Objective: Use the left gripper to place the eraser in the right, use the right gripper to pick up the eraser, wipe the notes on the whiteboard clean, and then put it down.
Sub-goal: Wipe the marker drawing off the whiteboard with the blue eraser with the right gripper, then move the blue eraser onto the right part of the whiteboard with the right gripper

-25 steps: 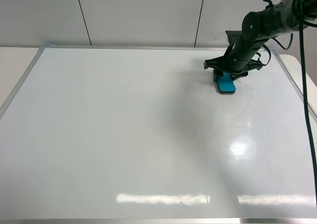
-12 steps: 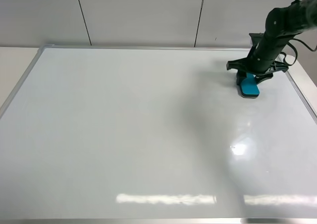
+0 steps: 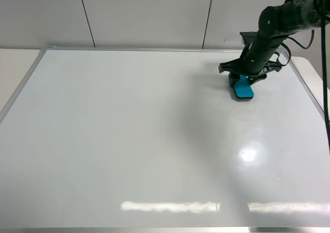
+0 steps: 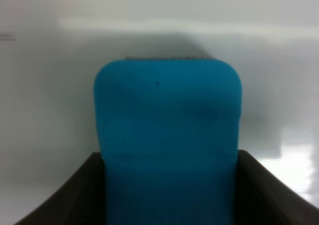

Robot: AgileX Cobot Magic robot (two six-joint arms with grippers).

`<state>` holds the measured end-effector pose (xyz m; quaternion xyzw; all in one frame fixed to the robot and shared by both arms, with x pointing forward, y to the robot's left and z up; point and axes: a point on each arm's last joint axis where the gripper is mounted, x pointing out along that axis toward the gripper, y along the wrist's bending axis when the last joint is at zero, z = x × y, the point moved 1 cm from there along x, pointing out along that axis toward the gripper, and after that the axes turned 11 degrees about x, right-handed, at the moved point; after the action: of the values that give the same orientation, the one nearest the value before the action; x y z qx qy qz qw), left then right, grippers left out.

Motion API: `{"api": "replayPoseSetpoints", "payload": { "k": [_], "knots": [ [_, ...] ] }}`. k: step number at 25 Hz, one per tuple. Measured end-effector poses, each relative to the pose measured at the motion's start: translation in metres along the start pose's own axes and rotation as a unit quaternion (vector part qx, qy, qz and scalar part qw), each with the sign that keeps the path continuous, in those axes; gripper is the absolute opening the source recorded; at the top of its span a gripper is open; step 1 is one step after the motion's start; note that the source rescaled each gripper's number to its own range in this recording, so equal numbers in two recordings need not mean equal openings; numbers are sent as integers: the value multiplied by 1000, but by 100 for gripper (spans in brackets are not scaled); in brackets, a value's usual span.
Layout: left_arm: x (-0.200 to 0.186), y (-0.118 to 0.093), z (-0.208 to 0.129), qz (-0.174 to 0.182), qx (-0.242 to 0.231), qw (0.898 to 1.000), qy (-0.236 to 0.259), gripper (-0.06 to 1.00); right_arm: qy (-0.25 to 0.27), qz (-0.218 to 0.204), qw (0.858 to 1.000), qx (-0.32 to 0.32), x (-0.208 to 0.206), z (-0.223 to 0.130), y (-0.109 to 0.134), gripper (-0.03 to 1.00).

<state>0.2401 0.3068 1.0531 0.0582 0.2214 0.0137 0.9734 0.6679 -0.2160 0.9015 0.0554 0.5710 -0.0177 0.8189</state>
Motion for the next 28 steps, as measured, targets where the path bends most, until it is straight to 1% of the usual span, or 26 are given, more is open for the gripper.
{"api": "replayPoseSetpoints", "payload": {
  "k": [4, 7, 9, 13, 17, 22, 25, 28],
  "knots": [
    [0, 0, 0, 0, 0, 1000, 0, 100, 1, 22, 1000, -7, -8, -5, 21, 1],
    [0, 0, 0, 0, 0, 1000, 0, 100, 4, 38, 999, -9, -20, -14, 25, 1],
    [0, 0, 0, 0, 0, 1000, 0, 100, -10, 45, 999, -6, -37, -21, 22, 1],
    [0, 0, 0, 0, 0, 1000, 0, 100, -22, 43, 999, -12, -65, -50, 9, 1],
    [0, 0, 0, 0, 0, 1000, 0, 100, -10, 25, 999, -26, -74, -85, -10, 1],
    [0, 0, 0, 0, 0, 1000, 0, 100, 16, 5, 1000, 1, -70, -133, -46, 1],
    [0, 0, 0, 0, 0, 1000, 0, 100, 10, -3, 1000, 23, -71, -155, -67, 1],
    [0, 0, 0, 0, 0, 1000, 0, 100, -16, -4, 999, 41, -76, -161, -78, 1]
  ]
}}
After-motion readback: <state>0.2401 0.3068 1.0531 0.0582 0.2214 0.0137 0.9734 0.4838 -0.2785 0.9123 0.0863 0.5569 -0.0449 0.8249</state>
